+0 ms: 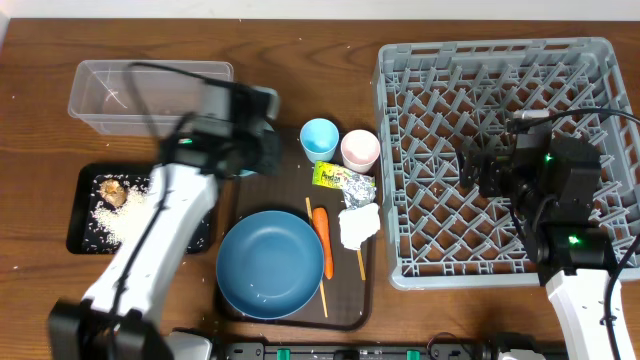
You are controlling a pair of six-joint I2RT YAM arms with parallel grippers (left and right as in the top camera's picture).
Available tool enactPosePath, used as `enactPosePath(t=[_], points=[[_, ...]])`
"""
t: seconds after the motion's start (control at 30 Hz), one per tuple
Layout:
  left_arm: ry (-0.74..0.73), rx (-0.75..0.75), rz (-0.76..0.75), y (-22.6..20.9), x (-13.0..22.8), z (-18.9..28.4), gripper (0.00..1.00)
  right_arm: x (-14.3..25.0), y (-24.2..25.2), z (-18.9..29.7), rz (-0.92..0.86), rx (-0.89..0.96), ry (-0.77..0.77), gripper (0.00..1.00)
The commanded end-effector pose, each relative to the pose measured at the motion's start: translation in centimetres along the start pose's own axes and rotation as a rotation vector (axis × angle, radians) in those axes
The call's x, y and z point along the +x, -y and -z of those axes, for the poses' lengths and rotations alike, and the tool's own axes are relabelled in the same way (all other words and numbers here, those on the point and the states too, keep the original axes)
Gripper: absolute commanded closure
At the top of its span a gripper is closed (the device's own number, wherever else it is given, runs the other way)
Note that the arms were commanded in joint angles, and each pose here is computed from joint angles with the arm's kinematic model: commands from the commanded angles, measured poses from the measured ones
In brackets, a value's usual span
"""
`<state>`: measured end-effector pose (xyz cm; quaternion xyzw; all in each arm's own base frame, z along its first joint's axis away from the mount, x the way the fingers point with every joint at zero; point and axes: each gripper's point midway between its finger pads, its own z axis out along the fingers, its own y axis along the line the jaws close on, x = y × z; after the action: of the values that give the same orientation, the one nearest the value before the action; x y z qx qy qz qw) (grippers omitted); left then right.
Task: Sort waste into correct bins and load items into the dishwasher rack
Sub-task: 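Return the small blue dish to the brown tray and release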
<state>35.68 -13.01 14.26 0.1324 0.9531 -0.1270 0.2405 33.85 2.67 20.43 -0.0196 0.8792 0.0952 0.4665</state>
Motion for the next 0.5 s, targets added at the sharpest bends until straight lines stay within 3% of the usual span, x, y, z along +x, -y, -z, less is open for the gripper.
enactPosePath(t=[0.0, 0.2, 0.47], points=[[-0.083, -0.139, -0.065, -1.2, 1.5, -2.6, 0.94, -0.8, -0.3, 0.2, 0.019, -0.004, 0.014, 0.01], [-0.228, -0.149, -0.088, -1.0, 4.4, -6.7, 0.94, -0.7, -0.3, 0.2, 0.019, -0.003, 0.014, 0.01], [-0.300, -0.132, -0.120, 0.4, 6.2, -7.3, 0.94, -0.8, -0.3, 0.2, 0.019, -0.003, 0.014, 0.01]])
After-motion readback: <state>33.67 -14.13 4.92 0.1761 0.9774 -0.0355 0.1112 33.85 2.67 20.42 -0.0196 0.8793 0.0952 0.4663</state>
